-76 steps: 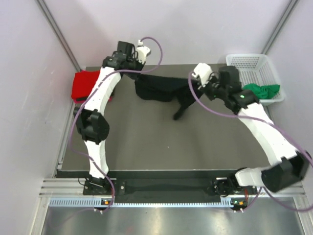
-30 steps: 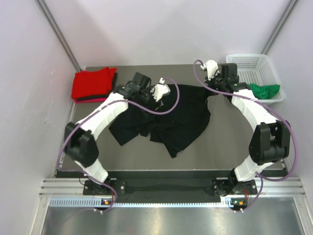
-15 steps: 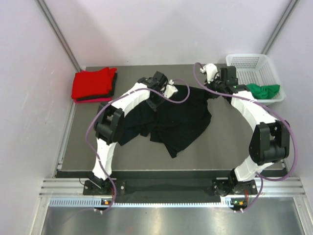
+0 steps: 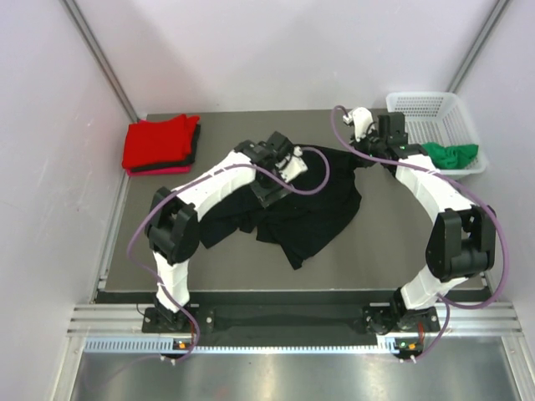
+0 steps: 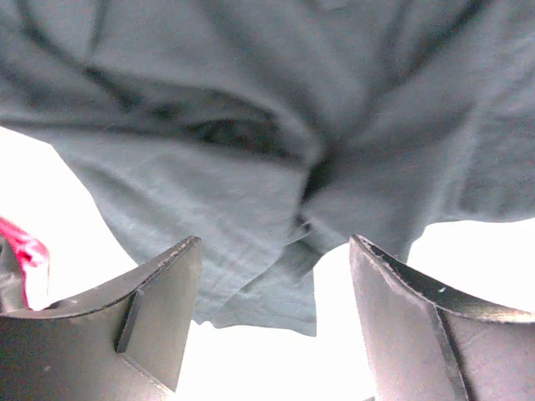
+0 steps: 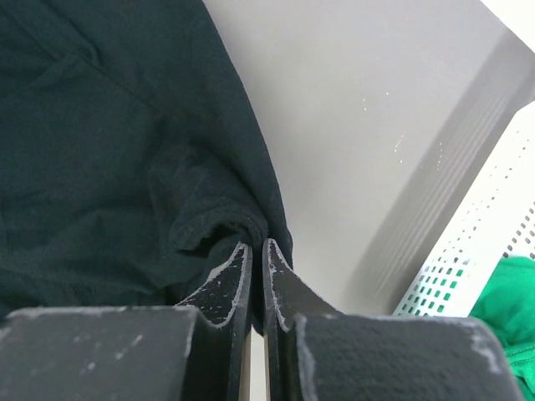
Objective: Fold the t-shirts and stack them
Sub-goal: Flatten the tshirt out
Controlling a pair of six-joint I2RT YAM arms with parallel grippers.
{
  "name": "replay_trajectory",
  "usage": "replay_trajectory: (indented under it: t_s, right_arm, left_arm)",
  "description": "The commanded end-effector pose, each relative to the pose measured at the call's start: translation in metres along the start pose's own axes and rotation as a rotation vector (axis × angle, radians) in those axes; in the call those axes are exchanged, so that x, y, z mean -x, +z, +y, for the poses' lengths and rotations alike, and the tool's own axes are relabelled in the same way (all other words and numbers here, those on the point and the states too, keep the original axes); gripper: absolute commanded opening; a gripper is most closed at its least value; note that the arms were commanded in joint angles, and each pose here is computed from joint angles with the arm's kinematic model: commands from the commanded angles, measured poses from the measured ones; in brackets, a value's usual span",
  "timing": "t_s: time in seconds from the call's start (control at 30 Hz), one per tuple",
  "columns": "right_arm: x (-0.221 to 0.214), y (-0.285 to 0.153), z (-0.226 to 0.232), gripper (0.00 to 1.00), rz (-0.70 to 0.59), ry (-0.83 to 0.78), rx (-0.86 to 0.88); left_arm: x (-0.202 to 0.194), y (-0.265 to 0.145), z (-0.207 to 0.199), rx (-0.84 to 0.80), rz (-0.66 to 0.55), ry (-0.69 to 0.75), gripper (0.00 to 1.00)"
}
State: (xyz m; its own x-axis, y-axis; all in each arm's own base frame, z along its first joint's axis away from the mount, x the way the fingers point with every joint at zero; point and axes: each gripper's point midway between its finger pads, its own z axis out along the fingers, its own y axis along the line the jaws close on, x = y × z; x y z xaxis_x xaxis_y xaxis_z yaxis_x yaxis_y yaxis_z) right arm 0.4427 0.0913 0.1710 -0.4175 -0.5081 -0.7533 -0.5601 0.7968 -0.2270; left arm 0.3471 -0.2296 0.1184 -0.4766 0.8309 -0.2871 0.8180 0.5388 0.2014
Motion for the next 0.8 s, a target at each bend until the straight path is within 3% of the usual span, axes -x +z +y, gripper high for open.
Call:
replay_trajectory:
  t_s: [0.0, 0.2, 0.53, 0.77]
  right_arm:
    - [0.030, -0.008, -0.014, 0.00, -0.085, 0.004, -0.027]
    - [0.031, -0.013, -0.015, 0.00, -0.089, -0.007, -0.034]
    - [0.020, -0.014, -0.009, 0.00, -0.075, 0.000, -0.027]
    - [0.018, -0.011, -0.008, 0.00, -0.073, 0.004, -0.019]
  left_arm:
    - [-0.019, 0.015, -0.010, 0.042, 0.105, 0.057, 0.75]
    - [-0.040, 0.042, -0.010, 0.047, 0.267, 0.054, 0.68]
    - [-0.027, 0.058, 0.014, 0.141, 0.251, 0.048, 0.64]
    - [-0.002, 0.036, 0.025, 0.165, 0.169, 0.046, 0.64]
